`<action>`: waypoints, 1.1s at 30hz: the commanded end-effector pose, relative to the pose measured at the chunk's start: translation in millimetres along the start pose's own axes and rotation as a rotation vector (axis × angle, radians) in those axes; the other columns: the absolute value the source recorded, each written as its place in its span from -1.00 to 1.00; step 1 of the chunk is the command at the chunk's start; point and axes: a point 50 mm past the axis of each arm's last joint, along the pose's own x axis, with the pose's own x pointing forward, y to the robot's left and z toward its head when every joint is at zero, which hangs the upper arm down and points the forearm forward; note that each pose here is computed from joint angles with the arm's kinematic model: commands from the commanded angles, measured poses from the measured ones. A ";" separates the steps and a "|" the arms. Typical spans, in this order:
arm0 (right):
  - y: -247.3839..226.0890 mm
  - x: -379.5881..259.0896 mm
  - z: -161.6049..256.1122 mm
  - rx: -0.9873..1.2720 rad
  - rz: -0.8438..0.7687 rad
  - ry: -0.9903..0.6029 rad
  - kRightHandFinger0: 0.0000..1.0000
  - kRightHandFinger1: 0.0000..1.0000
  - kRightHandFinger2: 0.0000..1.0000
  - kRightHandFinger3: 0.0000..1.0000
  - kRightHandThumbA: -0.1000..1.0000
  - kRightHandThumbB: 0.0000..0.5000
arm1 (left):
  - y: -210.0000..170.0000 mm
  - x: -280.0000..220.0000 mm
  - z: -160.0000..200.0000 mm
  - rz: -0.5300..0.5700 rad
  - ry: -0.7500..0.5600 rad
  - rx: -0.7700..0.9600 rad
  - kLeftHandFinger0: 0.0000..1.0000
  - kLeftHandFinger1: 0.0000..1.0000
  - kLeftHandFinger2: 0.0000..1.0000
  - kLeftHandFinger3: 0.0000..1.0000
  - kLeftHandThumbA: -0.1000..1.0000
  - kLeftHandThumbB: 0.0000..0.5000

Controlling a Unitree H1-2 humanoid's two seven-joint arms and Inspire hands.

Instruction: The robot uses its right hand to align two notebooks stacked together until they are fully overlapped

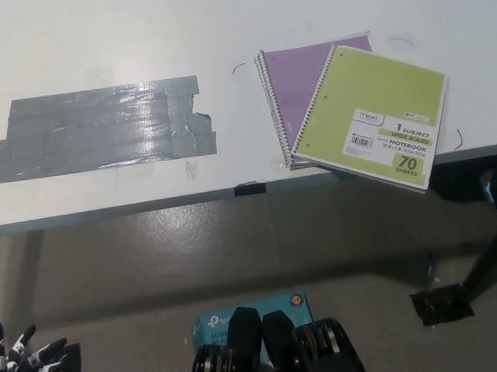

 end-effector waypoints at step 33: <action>-9.3 159.6 381.0 -0.352 -0.157 -0.311 1.00 1.00 1.00 1.00 1.00 0.97 | -4.2 -11.0 4.3 -0.039 -0.028 -0.010 -0.24 0.06 0.47 1.00 1.00 1.00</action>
